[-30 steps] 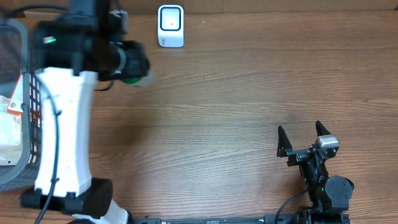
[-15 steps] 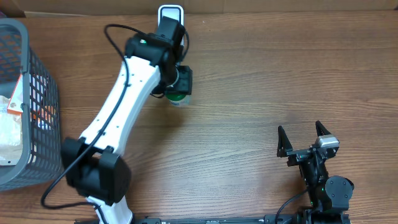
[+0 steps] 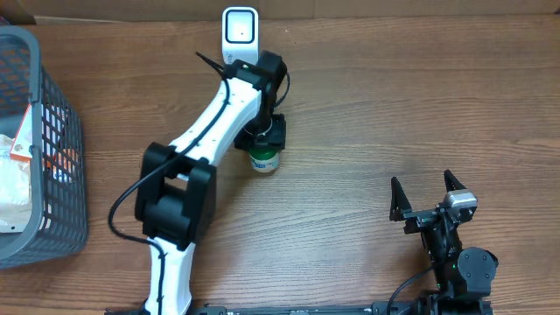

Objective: Scan the item barcode
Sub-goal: 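Carry the jar with the left gripper to the white scanner, then set the jar down mid-table and release the left gripper, then reach the left gripper into the basket toward the paper bag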

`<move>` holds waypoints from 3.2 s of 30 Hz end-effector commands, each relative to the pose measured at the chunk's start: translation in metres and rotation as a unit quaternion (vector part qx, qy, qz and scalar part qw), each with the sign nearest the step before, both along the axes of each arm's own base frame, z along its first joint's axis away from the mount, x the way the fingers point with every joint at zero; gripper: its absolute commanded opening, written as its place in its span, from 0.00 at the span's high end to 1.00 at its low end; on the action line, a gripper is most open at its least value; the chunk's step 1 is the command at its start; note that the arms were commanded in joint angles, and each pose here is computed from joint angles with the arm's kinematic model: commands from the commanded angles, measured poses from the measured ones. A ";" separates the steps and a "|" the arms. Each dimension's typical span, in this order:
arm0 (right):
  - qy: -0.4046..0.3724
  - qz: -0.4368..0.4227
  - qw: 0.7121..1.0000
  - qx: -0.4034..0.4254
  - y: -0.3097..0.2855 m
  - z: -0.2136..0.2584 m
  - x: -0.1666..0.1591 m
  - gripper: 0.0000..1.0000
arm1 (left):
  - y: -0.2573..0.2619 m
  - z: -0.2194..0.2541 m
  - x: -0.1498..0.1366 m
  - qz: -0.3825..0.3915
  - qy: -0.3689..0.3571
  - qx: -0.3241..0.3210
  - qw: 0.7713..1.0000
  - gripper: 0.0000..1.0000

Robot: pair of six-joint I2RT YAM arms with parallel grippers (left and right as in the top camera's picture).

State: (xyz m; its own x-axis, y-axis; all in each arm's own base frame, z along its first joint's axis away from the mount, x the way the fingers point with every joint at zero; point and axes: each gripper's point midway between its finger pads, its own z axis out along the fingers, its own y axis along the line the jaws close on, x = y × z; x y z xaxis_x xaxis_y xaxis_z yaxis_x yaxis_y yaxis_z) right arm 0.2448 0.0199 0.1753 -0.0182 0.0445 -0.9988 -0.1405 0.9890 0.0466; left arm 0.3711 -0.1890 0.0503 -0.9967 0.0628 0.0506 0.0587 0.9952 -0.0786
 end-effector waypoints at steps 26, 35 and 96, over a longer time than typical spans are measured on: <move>-0.003 0.000 1.000 0.001 0.000 -0.001 0.000 0.00 | -0.013 0.074 0.047 0.032 -0.103 -0.048 0.993 0.10; -0.003 0.001 1.000 0.001 0.000 -0.001 0.000 0.00 | 0.082 0.259 0.048 0.120 -0.297 -0.034 0.947 0.11; -0.003 0.000 1.000 0.001 0.000 -0.001 0.000 0.00 | 0.568 0.051 -0.091 0.356 -0.194 0.221 0.887 0.00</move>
